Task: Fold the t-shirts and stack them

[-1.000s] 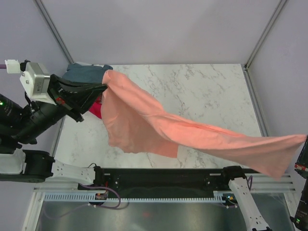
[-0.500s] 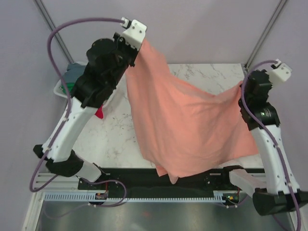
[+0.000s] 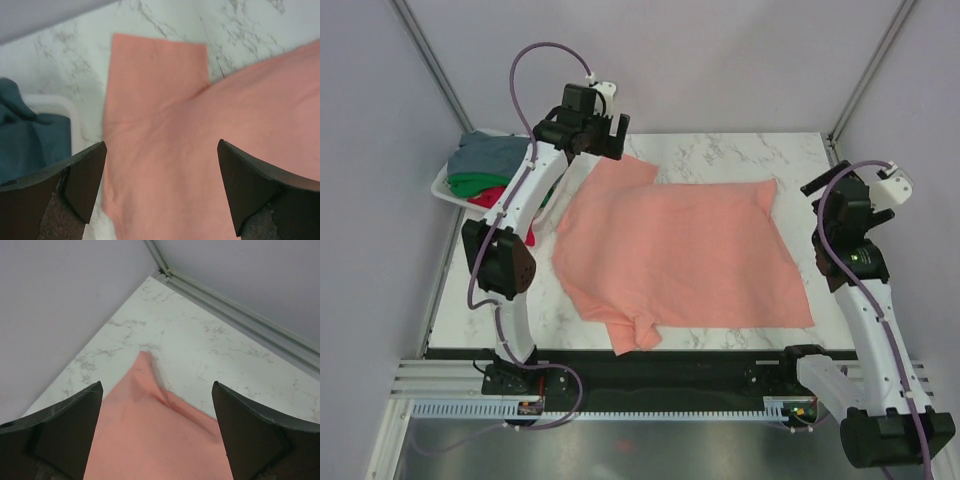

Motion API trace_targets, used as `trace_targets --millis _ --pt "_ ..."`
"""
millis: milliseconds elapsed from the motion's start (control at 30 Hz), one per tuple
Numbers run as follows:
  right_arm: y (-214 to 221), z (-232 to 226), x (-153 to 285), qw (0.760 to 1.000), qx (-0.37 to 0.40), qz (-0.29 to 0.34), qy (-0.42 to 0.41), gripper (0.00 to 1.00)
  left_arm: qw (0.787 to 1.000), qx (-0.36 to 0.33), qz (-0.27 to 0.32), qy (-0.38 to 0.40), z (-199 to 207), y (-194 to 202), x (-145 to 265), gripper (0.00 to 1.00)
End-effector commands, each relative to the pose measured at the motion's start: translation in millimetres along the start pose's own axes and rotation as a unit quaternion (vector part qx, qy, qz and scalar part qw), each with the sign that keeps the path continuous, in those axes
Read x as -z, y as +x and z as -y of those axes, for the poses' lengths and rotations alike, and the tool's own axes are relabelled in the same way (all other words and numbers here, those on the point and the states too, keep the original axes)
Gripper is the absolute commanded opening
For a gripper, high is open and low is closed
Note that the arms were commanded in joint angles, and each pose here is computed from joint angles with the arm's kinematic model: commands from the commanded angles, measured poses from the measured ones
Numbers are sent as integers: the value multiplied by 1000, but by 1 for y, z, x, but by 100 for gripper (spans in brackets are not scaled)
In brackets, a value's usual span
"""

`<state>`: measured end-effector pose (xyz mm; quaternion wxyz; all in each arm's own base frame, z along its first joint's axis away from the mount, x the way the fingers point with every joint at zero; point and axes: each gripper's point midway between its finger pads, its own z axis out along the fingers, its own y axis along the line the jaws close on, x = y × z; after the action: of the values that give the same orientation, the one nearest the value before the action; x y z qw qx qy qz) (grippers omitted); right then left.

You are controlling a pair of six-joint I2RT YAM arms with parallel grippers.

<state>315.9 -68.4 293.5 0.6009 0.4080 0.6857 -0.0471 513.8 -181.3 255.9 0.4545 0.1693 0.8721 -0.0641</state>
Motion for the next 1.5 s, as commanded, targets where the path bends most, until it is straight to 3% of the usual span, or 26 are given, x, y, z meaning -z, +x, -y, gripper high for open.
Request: trace_targets --millis 0,100,133,300,400,633,733,767,800,867,933,967,1000,1067,1133,1233,1333,1400,1433,1467 --pt "27 -26 9 994 -18 -58 -90 98 998 59 33 4 12 -11 69 100" --pt "73 -39 5 982 8 -132 -136 98 996 83 -1 -17 10 32 84 100" --pt "106 -49 3 967 25 -195 -162 98 996 89 1 -19 10 39 84 100" --pt "210 -70 -14 908 87 -364 -190 98 991 111 -70 -31 13 113 57 99" --pt "239 -84 -28 891 102 -396 -196 98 987 123 -102 -35 15 135 29 99" --pt "279 -109 -85 885 118 -413 -179 98 978 143 -144 -52 10 145 -45 98" --pt "296 -89 -116 892 135 -417 -115 98 973 144 -171 -51 9 156 -81 99" --pt "298 -81 -123 893 134 -418 -96 98 976 145 -158 -47 8 141 -88 99" --pt "305 -63 -136 894 131 -424 -66 98 971 143 -186 -50 8 163 -107 99" --pt "305 -55 -152 897 119 -423 -47 98 972 141 -182 -48 6 155 -122 99" --pt "304 -44 -176 899 106 -424 -32 98 968 139 -203 -48 5 171 -142 99" --pt "302 -41 -186 900 100 -424 -30 98 973 139 -180 -44 3 151 -148 99" --pt "310 -36 -193 896 101 -431 -26 98 971 138 -191 -45 2 163 -162 99" --pt "297 -53 -211 903 101 -415 -45 98 976 141 -162 -32 1 135 -169 100" --pt "286 -70 -232 910 106 -396 -60 98 976 148 -157 -32 -7 136 -182 100" --pt "264 -85 -246 915 118 -381 -55 98 981 163 -102 5 -6 87 -175 100" --pt "236 -95 -228 919 111 -373 -64 98 979 187 -60 55 10 36 -133 100" --pt "196 -123 -204 928 87 -344 -118 98 968 224 -24 112 34 -11 -73 98" --pt "200 -117 -190 924 85 -354 -120 98 951 262 -56 157 56 3 -58 98" --pt "172 -134 -169 928 79 -332 -146 98 943 269 -9 196 68 -37 4 98"
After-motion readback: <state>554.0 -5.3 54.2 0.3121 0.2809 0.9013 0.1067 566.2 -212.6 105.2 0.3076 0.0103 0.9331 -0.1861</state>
